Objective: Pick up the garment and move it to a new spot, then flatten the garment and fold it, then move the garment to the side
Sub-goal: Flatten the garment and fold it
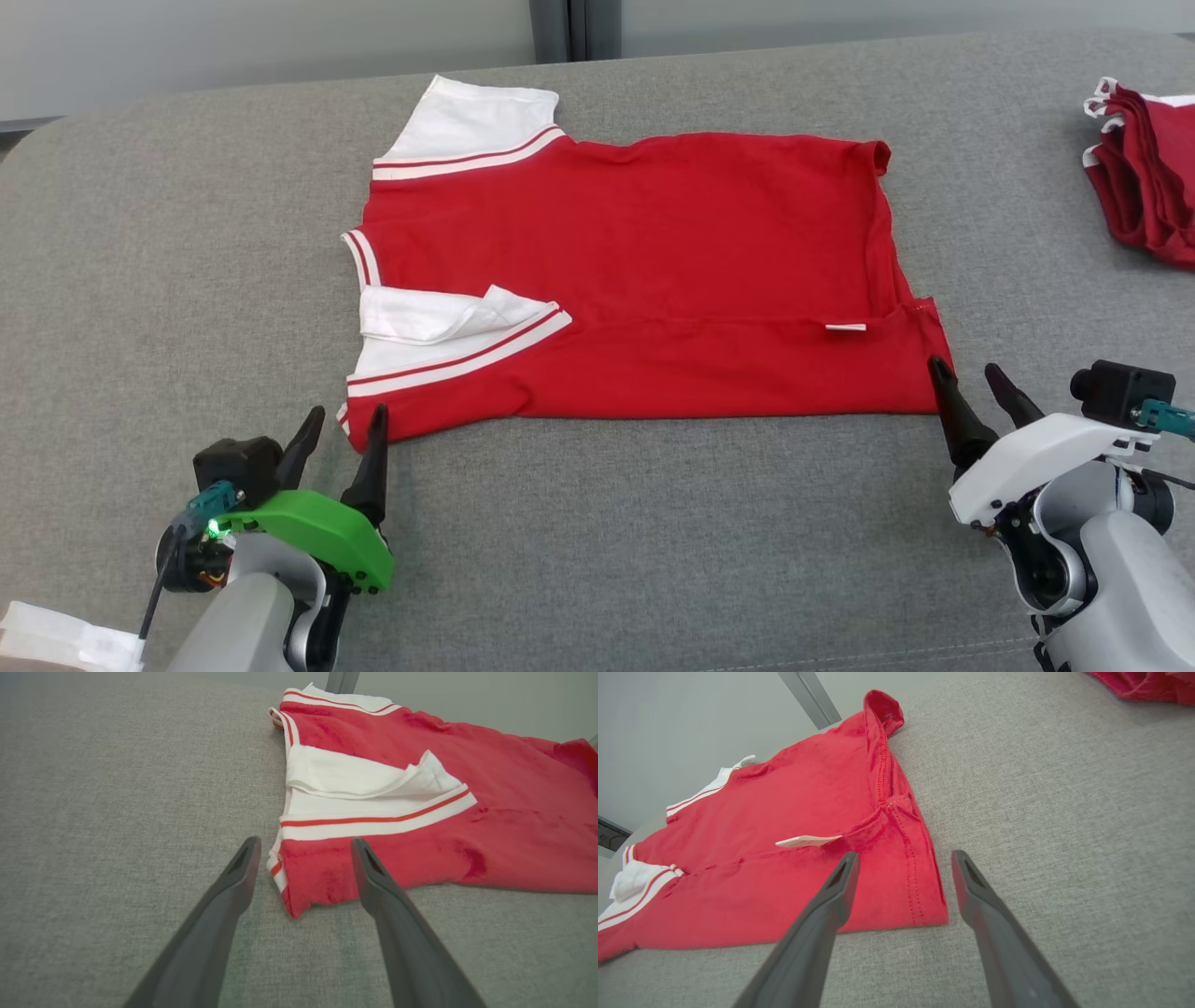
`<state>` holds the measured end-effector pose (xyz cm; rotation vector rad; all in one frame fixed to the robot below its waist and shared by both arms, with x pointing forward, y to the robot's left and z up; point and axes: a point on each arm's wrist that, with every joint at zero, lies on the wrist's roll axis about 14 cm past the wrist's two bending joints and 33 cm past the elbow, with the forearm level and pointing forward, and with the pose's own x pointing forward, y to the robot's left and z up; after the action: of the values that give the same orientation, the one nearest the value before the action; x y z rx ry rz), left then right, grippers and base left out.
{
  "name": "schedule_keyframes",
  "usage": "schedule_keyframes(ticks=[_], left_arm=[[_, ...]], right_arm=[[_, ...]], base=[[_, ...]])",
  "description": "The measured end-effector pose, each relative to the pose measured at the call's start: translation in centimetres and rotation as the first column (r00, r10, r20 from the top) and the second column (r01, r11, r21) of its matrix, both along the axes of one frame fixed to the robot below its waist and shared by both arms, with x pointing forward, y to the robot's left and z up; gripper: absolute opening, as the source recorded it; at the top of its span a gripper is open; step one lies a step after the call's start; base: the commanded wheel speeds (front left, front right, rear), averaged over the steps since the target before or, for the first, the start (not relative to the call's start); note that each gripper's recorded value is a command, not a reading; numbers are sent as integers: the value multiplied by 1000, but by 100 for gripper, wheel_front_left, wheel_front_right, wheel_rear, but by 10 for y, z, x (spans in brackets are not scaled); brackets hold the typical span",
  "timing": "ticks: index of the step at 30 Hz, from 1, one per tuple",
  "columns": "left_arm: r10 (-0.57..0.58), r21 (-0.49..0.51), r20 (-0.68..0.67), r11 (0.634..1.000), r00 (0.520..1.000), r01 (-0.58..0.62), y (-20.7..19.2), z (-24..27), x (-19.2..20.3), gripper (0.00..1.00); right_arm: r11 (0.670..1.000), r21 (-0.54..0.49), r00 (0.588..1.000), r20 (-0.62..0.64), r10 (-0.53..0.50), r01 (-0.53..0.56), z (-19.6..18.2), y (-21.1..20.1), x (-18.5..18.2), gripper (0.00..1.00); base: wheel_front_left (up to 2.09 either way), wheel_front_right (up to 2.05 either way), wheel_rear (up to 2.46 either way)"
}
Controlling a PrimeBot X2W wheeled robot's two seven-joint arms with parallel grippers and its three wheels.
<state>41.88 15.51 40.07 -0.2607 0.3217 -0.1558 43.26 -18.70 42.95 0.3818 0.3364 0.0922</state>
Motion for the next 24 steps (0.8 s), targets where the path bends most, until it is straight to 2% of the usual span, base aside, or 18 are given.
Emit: schedule_keyframes(ticks=[6, 12, 13, 14, 16, 24], left_arm=[[11, 14, -78, 1000, 997, -10, 5, -23, -8, 100], [16, 10, -107, 1000, 994, -15, 3, -31, -1, 100], [14, -3, -113, 1000, 993, -15, 0, -32, 0, 92], [14, -14, -117, 1000, 993, -15, -2, -33, 1, 36], [14, -22, -120, 1000, 993, -17, -4, -33, 3, 0], [54, -55, -60, 997, 997, -57, 6, -13, 5, 0]], right_arm=[[995, -91, 999, -39, 35, -38, -18, -2, 5, 100], [993, -104, 992, -114, 48, -60, -41, 5, 7, 100], [993, -99, 991, -121, 51, -64, -44, 8, 8, 95], [994, -90, 990, -129, 54, -66, -46, 11, 9, 37], [995, -79, 990, -132, 53, -64, -48, 14, 11, 0], [998, -47, 998, -51, 38, -40, -30, 19, 12, 0]], base=[[0, 0, 0], [0, 0, 0], [0, 0, 0], [0, 0, 0], [0, 0, 0], [0, 0, 0]])
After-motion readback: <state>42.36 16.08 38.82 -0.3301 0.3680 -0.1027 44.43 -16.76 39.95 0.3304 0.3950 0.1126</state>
